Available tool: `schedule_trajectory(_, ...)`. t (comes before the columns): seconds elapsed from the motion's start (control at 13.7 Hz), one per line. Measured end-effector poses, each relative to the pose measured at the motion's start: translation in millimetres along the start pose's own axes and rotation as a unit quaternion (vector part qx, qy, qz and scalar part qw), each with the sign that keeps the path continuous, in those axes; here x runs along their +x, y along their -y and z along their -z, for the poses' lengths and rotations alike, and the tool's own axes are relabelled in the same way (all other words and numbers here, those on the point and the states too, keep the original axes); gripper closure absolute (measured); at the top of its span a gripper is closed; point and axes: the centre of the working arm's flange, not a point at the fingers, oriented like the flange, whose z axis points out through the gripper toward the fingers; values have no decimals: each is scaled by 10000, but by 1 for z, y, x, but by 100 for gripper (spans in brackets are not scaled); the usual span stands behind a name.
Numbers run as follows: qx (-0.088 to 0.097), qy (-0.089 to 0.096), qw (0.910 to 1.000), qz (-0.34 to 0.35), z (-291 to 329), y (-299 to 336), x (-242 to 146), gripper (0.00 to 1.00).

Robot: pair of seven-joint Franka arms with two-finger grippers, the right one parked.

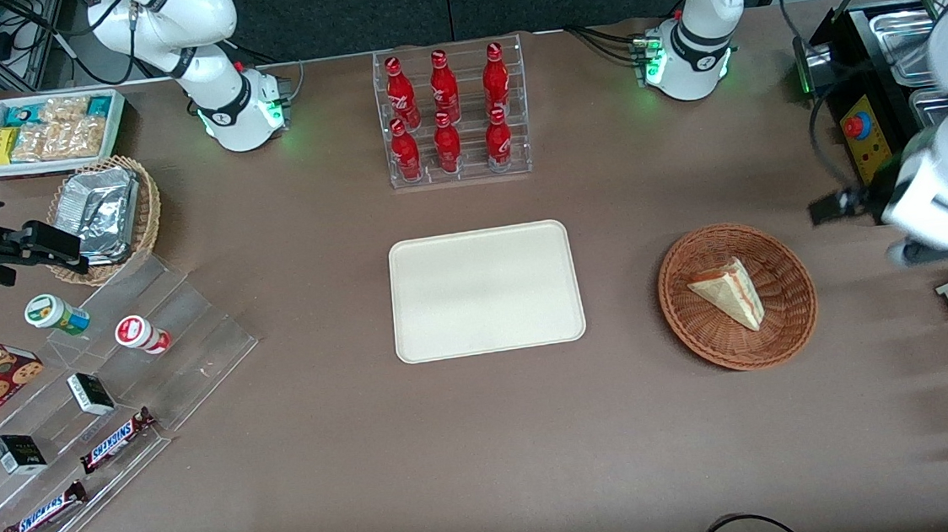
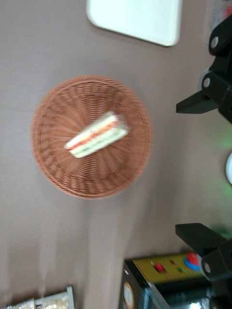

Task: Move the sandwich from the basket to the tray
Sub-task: 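Move the left gripper over the wrapped sandwich in the wicker basket, then lower the left gripper and close it on the sandwich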

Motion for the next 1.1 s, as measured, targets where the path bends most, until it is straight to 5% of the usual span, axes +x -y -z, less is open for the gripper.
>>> schedule_trajectory(0.37,-28,-85,9969,788,-91,-19,10,0)
schedule_trajectory(0.73,-209,-413,9785,2008,-154,-35,0,0)
schedule_trajectory(1.1,-442,-736,9673,2386,-203,-37,-20,0)
